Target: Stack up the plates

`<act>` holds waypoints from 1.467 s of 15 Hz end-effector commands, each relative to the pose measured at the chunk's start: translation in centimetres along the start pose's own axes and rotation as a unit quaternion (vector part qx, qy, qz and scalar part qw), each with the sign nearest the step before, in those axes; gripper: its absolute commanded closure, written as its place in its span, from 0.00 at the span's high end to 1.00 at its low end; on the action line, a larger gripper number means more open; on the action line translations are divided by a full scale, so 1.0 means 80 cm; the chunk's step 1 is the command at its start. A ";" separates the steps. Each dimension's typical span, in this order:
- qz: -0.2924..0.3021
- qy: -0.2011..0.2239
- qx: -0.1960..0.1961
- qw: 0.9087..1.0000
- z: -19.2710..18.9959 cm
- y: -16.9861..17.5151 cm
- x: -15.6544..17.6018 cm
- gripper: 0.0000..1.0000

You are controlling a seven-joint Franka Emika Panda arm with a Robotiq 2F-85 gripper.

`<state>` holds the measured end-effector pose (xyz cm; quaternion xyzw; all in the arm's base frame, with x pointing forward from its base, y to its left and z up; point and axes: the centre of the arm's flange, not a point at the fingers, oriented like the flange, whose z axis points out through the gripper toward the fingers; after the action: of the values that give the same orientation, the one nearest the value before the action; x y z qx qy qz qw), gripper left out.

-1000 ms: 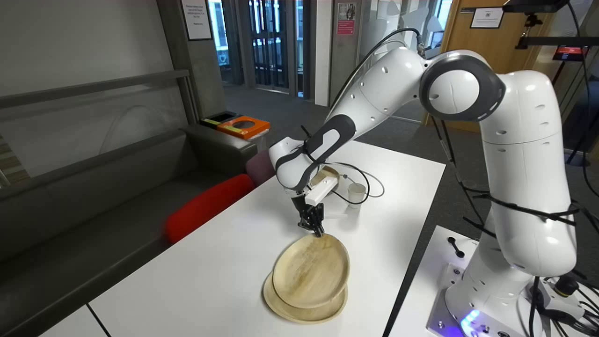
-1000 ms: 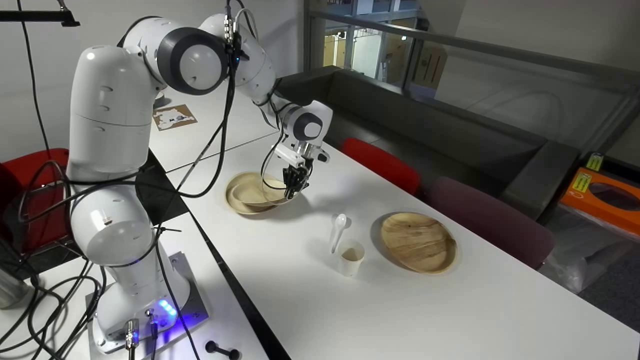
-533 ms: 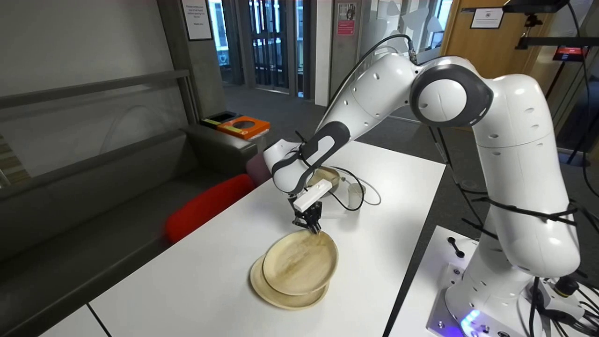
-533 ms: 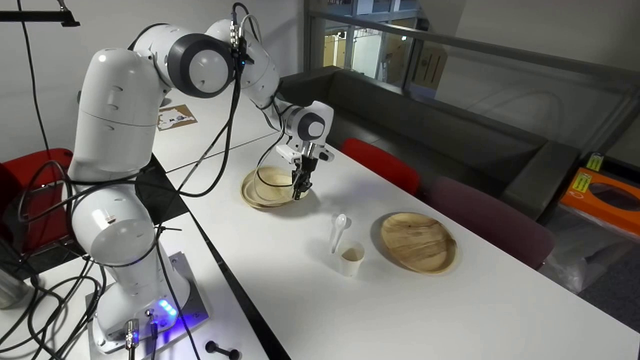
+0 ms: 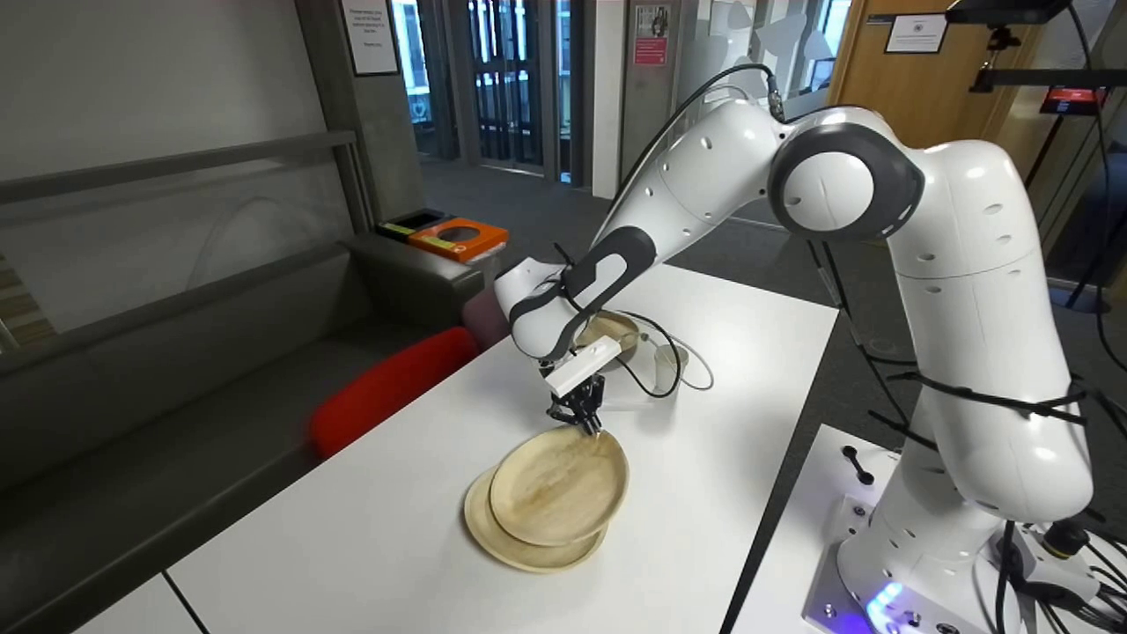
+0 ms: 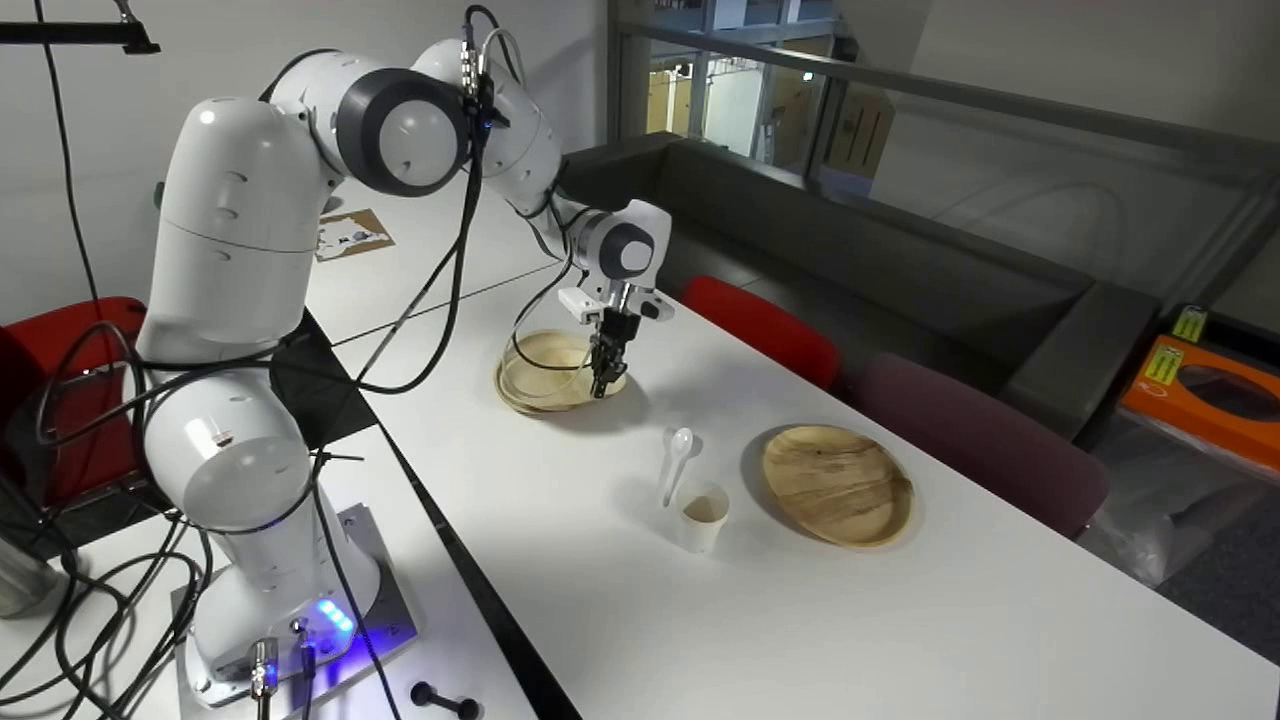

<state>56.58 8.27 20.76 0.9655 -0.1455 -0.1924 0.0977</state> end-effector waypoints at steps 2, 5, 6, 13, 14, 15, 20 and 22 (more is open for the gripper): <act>-0.046 0.029 0.004 0.998 -0.036 -0.001 -0.037 0.02; -0.106 0.048 0.005 0.993 -0.070 -0.004 -0.046 0.02; -0.128 0.049 0.006 0.991 -0.080 -0.003 -0.044 0.02; -0.243 0.000 0.007 0.970 -0.111 0.038 -0.006 0.02; -0.264 -0.018 0.012 0.964 -0.114 0.040 0.000 0.02; -0.287 -0.038 0.021 0.957 -0.116 0.041 0.004 0.02; -0.379 -0.115 0.059 0.916 -0.126 0.027 0.020 0.02; -0.409 -0.146 0.071 0.898 -0.129 0.019 0.024 0.02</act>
<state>59.32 7.21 29.03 0.9291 0.2031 -0.3064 -0.0403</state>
